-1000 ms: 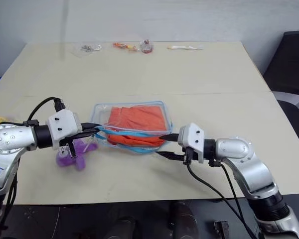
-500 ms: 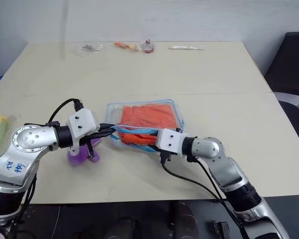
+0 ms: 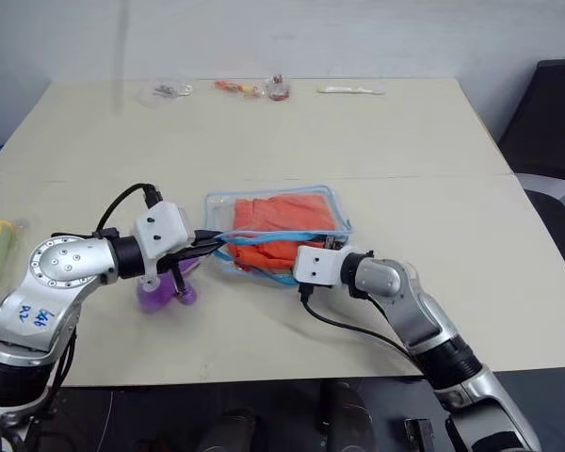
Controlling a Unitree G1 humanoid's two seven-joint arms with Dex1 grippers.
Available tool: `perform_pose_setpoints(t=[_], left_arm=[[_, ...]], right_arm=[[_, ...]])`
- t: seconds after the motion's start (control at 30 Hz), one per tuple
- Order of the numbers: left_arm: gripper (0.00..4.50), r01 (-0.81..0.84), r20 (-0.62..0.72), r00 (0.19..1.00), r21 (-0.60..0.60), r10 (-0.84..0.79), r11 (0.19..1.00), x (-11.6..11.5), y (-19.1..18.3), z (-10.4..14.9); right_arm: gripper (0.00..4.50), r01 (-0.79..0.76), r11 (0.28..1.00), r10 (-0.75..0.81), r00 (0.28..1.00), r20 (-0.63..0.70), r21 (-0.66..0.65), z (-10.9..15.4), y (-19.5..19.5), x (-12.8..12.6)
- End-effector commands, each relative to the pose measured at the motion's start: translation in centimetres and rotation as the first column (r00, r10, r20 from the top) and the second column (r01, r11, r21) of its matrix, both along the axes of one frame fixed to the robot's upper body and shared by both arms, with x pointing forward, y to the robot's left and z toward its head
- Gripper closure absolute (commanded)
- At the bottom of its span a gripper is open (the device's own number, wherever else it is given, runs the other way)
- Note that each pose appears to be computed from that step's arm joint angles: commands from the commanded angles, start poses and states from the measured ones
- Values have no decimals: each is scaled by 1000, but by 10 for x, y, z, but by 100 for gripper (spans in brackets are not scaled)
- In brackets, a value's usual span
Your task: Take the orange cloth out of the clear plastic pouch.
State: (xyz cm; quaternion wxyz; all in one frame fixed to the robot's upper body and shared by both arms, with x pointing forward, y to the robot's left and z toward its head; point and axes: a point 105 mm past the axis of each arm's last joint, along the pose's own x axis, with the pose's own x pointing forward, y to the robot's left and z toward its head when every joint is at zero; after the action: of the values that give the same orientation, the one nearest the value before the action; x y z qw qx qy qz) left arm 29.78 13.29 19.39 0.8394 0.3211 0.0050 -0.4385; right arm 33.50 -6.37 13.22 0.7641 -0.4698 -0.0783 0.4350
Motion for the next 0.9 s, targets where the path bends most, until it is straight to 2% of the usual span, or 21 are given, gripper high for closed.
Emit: perform_pose_setpoints(t=[0.03,0.27,0.47,0.6,0.67,0.83,0.9], left_arm=[[450,32,32,999,-8,-32,999,-7,-10,7],[450,32,29,999,-25,-31,999,-5,-15,6],[450,31,32,999,-31,-30,999,-4,-16,6],[450,26,36,999,-34,-25,999,-2,-16,7],[450,23,38,999,-36,-21,999,-2,-16,7],[450,10,42,999,-41,-8,999,1,-15,7],[450,1,42,999,-43,1,999,3,-15,7]], right_arm=[[122,-14,999,17,998,67,-51,2,4,3],[122,34,982,3,980,199,-185,-3,16,21],[122,80,969,-29,976,217,-232,-21,18,32],[211,79,970,-36,982,184,-228,-30,19,31],[294,72,971,-31,983,180,-226,-30,19,30],[449,63,973,-20,982,188,-222,-25,17,29],[449,51,975,-13,984,177,-217,-24,17,28]])
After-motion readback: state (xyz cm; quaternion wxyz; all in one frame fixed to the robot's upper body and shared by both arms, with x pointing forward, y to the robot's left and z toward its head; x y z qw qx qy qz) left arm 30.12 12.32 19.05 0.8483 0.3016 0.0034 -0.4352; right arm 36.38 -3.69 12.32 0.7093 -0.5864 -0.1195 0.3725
